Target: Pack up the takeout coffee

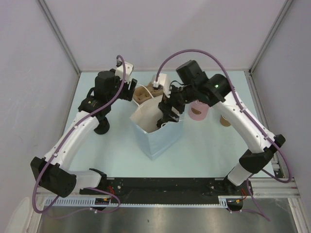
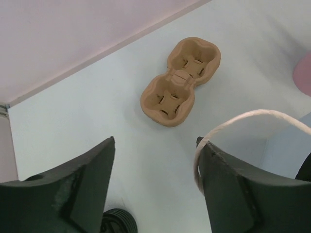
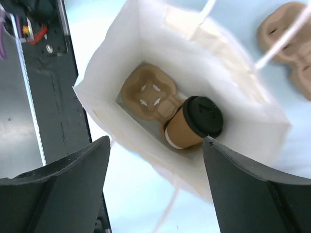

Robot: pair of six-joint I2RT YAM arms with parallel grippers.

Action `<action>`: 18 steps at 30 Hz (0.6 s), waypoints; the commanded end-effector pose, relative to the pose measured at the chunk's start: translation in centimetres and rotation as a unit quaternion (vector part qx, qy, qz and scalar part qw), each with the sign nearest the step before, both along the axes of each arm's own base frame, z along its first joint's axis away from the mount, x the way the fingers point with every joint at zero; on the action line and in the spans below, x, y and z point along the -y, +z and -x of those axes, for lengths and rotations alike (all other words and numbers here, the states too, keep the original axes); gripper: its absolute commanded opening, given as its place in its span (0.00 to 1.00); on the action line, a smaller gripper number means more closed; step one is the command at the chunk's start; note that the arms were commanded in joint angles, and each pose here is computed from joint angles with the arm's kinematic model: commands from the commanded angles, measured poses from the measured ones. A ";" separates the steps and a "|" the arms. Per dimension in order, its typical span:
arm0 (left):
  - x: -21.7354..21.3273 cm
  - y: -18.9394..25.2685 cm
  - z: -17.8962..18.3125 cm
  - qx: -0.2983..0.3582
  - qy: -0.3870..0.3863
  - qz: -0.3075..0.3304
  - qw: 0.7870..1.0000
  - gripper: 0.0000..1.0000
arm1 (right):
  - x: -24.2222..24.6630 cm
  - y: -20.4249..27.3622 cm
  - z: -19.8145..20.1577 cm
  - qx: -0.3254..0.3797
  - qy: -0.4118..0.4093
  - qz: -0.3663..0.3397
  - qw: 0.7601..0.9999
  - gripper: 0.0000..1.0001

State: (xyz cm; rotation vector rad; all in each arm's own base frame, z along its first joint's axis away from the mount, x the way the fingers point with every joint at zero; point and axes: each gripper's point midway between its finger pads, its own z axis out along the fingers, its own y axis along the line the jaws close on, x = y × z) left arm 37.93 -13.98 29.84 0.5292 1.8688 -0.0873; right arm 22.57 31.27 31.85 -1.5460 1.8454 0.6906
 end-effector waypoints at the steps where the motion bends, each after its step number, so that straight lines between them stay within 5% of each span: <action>1: -0.4 2.7 0.6 0.040 -0.002 0.013 0.999 0.76 | 2.7 5.3 -0.2 0.022 -0.012 -0.075 0.997 0.82; 8: -0.1 3.4 1.2 0.047 -0.020 0.011 0.999 0.99 | 6.1 7.8 -3.2 0.035 -0.081 -0.149 0.985 0.83; 18: 0.0 6.3 3.4 0.083 -0.062 0.001 0.995 1.00 | 13.6 8.9 -10.0 0.133 -0.301 -0.188 0.925 0.82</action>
